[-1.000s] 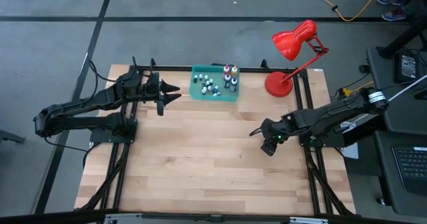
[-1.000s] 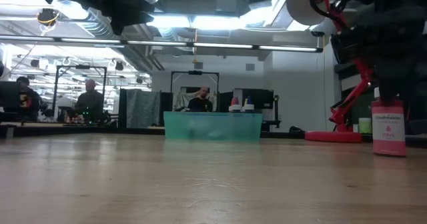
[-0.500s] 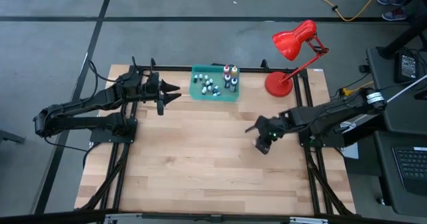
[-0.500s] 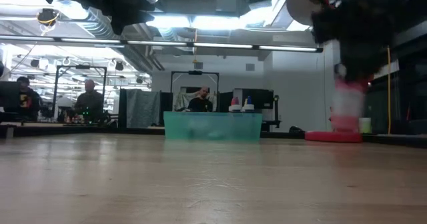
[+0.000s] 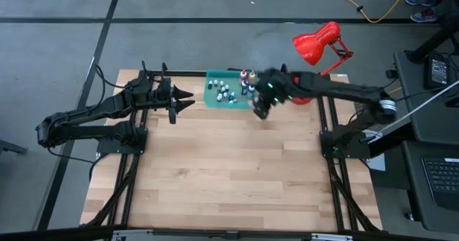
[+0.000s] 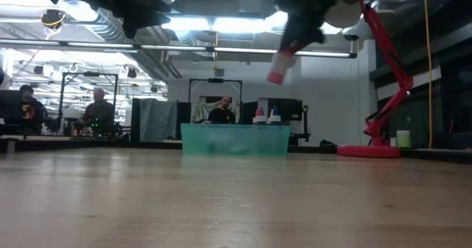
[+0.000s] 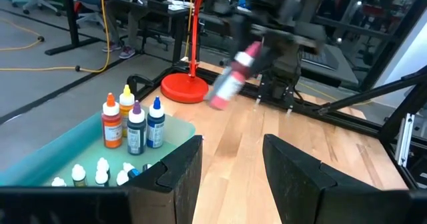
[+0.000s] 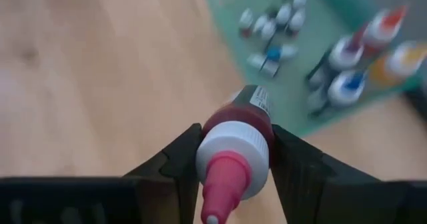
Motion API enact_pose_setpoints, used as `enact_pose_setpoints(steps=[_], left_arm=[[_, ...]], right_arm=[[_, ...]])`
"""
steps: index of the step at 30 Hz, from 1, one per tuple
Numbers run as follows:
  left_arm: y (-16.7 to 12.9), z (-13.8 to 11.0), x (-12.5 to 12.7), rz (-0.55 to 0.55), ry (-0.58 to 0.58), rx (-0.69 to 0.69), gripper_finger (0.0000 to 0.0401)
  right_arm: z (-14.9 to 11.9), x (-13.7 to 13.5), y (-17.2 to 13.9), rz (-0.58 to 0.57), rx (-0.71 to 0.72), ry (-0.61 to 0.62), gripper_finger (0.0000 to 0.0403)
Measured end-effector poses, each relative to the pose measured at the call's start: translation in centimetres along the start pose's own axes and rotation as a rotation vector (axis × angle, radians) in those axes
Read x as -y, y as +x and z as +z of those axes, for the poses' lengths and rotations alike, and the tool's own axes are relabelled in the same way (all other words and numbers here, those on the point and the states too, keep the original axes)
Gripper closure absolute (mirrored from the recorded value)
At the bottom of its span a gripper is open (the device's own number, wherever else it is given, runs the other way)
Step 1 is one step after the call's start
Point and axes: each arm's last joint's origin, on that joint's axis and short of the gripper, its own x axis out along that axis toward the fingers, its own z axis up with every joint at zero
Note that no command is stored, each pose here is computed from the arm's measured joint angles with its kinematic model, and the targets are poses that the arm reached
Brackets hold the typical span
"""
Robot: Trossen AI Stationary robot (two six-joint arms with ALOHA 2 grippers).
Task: Pick & Place food coloring
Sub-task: Put the pink food coloring bottle into the bin
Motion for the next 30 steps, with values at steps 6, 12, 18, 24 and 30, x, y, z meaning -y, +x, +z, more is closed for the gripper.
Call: enact_pose_setpoints(steps=[6, 12, 18, 24, 30], left_arm=[[0.0, 0.0, 0.0, 0.0, -0.007, 0.0, 0.0246], [0.0, 0.0, 0.0, 0.003, -0.007, 0.001, 0.0246], [0.0, 0.0, 0.0, 0.008, -0.008, 0.001, 0.0246], [0.0, 0.0, -0.1, 0.028, -0.008, 0.006, 0.0246], [0.0, 0.0, -0.1, 0.029, 0.001, 0.008, 0.0246]], right_arm=[[4.8, 2.3, 4.6, -0.051, -0.045, -0.135, 0.0248], [5.6, 3.9, 10.1, -0.058, -0.167, -0.212, 0.0247], [4.8, 5.2, 13.4, -0.064, -0.262, -0.205, 0.0246], [4.2, 5.8, 14.4, -0.064, -0.296, -0.219, 0.0246], [3.8, 6.6, 14.9, -0.055, -0.323, -0.198, 0.0245]])
